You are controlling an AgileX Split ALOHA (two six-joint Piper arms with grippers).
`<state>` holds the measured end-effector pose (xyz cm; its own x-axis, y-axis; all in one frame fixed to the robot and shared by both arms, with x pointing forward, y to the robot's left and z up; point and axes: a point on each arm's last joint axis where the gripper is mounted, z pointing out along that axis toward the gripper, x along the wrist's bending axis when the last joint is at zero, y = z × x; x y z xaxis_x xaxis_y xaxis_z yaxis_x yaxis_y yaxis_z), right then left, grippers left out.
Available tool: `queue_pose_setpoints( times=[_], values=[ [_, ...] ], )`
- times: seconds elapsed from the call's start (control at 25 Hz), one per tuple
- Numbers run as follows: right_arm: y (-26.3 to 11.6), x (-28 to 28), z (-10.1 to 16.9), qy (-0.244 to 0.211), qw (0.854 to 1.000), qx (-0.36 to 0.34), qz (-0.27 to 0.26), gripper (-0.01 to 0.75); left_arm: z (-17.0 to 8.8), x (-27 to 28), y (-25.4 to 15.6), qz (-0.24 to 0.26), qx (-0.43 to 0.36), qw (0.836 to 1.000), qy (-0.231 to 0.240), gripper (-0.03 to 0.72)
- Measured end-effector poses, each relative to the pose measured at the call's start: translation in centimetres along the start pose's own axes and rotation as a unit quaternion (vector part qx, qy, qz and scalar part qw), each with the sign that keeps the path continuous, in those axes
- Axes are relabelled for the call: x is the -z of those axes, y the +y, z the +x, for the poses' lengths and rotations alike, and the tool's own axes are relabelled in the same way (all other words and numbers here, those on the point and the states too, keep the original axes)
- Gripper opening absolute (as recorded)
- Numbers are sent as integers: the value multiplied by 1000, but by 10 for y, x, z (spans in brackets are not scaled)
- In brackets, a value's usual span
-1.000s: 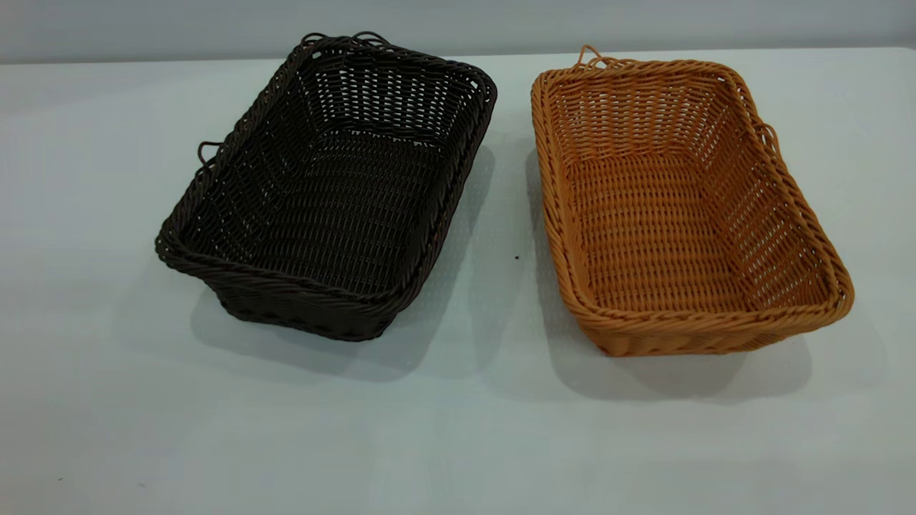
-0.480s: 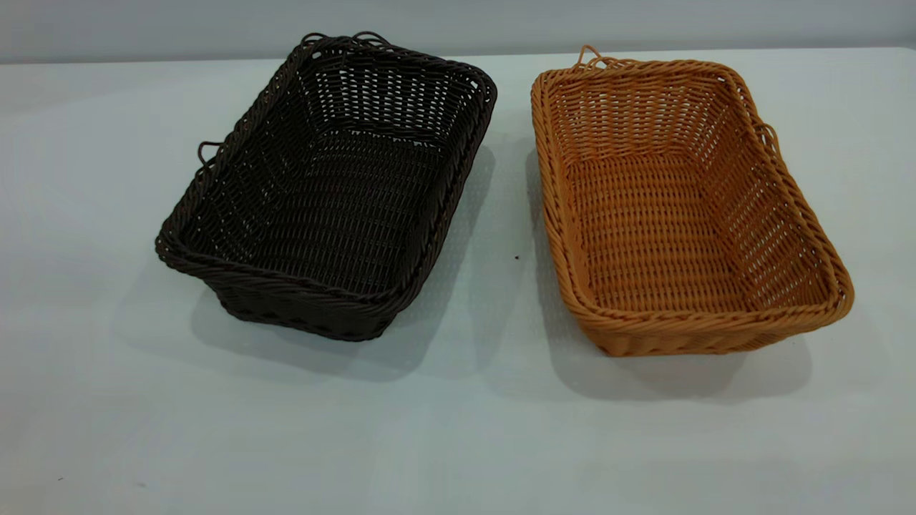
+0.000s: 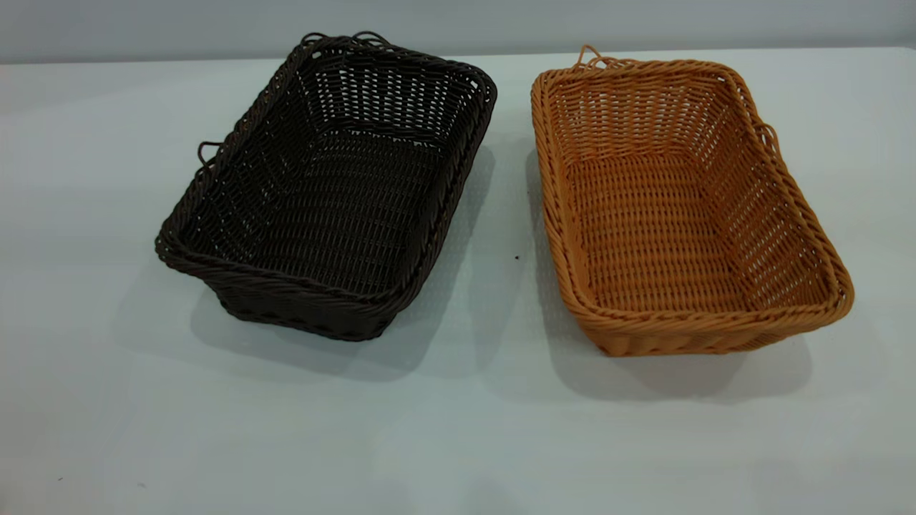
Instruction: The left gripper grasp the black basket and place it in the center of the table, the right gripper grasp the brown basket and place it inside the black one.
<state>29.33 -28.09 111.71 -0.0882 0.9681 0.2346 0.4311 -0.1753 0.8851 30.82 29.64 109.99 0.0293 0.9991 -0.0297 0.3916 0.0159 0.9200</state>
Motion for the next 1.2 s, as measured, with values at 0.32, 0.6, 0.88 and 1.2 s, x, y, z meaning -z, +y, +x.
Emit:
queue_pose_setpoints(
  times=[0.32, 0.6, 0.88, 1.2],
  values=[
    [-4, -104, -13, 28, 968, -79, 236, 573, 10, -90, 0, 197, -11, 980, -24, 511],
    [-45, -185, -10, 69, 886, -165, 428, 574, 12, -152, 12, 253, 8, 965, -65, 518],
    [-98, -243, 27, 55, 820, -264, 504, 574, 11, -193, 13, 261, 43, 960, -94, 518],
    [-150, -287, 42, -21, 742, -431, 513, 574, 12, -207, 4, 279, 44, 954, -99, 518]
  ],
)
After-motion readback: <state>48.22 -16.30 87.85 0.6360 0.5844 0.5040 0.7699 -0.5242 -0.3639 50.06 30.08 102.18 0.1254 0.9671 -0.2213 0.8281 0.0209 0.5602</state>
